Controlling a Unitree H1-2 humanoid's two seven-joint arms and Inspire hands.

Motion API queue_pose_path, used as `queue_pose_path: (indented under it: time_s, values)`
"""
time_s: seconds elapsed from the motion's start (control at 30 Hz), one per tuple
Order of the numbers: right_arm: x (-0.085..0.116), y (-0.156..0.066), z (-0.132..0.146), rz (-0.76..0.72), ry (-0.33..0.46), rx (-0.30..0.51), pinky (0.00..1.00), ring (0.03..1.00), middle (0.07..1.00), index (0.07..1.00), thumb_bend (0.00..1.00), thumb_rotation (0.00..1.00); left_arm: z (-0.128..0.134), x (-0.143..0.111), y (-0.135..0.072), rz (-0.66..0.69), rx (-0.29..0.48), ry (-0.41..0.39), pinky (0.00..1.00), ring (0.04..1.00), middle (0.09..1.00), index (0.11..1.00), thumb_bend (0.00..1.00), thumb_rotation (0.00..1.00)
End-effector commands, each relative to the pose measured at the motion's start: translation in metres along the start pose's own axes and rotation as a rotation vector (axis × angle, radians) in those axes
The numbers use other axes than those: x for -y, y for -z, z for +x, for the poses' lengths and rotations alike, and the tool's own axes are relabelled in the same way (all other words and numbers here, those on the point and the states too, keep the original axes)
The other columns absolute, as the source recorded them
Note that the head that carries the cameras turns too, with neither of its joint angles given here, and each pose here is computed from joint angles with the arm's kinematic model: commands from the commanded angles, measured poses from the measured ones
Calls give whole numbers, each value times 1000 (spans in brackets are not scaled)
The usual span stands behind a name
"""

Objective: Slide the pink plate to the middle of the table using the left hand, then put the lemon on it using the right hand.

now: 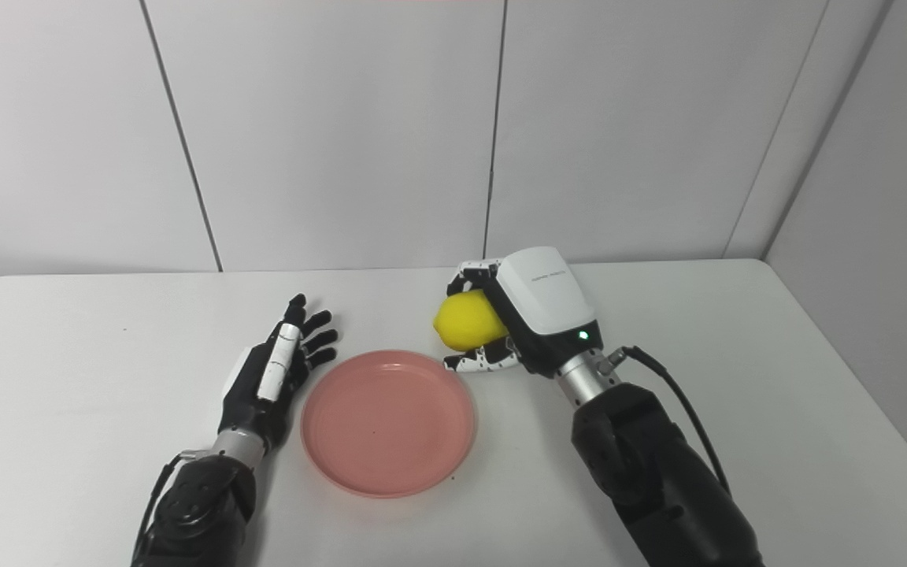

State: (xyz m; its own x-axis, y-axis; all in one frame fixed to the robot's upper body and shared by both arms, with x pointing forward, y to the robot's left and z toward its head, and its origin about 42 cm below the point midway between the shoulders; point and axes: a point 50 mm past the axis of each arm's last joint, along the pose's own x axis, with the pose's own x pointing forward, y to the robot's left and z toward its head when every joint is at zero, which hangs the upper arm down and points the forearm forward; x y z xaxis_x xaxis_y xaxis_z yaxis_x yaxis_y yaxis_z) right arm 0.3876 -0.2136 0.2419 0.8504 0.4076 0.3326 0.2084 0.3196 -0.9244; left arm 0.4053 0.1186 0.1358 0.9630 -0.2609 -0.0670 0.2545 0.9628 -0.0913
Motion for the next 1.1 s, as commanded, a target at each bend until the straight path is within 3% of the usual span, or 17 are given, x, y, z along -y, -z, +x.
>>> queue_pose_path:
  time_s: [0.0, 0.33, 0.67, 0.9, 1.07]
  values:
    - [17, -15, 17, 3, 62, 103, 180, 243, 331, 480, 520, 134, -9, 14, 34, -9, -162, 18, 874, 855, 905, 1000, 821, 879]
    - [2, -38, 22, 2, 17, 169, 176, 240, 331, 482, 520, 140, -7, 26, 37, -10, -165, 8, 826, 846, 885, 1000, 813, 864]
    - [-9, -50, 20, 19, -67, 230, 186, 249, 337, 482, 519, 138, -6, 30, 41, -23, -177, 13, 903, 852, 882, 1000, 819, 864]
    - [-24, -61, 19, 45, -111, 281, 164, 227, 322, 481, 520, 134, -6, 30, 42, -8, -165, 10, 890, 833, 874, 1000, 805, 861]
    - [-35, -63, 20, 50, -134, 273, 157, 226, 326, 482, 521, 131, -8, 27, 41, -17, -176, 16, 936, 851, 893, 1000, 800, 861]
